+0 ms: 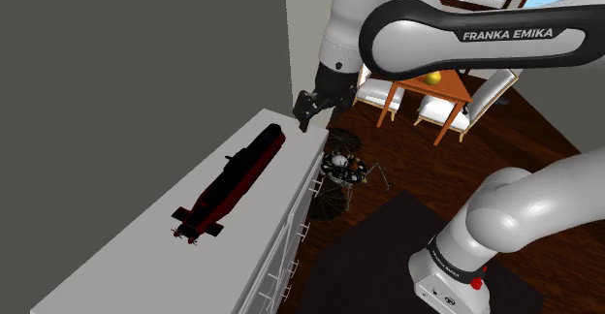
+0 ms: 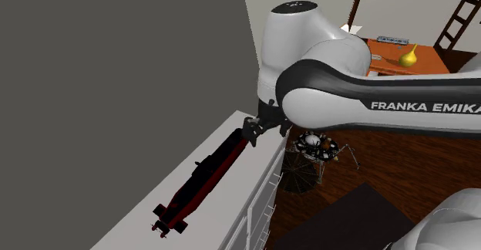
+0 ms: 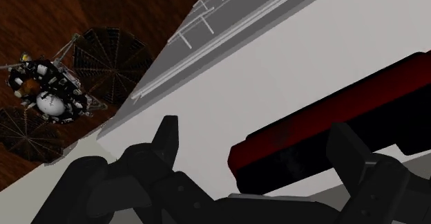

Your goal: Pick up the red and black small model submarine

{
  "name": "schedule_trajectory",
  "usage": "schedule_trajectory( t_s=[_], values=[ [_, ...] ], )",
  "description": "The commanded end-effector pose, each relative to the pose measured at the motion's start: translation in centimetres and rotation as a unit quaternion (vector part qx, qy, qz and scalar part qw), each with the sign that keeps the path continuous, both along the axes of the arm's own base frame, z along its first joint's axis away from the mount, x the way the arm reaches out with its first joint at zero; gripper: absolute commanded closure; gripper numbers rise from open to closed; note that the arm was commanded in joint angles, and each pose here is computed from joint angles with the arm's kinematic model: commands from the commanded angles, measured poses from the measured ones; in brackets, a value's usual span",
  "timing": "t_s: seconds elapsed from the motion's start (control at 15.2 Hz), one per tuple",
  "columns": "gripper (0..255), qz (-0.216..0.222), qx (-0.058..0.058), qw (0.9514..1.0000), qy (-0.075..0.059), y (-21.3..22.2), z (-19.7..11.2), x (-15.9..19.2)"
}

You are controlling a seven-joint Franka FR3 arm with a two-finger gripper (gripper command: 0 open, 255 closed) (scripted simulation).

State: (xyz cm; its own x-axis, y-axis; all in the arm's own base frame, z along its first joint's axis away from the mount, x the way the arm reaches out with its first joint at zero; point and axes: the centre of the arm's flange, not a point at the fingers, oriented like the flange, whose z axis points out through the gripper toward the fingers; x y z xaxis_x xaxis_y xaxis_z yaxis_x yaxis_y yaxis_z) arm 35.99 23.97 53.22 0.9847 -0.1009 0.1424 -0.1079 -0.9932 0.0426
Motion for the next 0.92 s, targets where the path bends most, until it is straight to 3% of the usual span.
schedule_trajectory(
  t_s=[0.0,0.86],
  values=[
    [0,-0.013,0.006,0.9999,0.003,2.5,-0.4,0.9],
    [0,-0.090,0.038,0.9951,0.019,17.4,-5.3,6.4]
  ],
)
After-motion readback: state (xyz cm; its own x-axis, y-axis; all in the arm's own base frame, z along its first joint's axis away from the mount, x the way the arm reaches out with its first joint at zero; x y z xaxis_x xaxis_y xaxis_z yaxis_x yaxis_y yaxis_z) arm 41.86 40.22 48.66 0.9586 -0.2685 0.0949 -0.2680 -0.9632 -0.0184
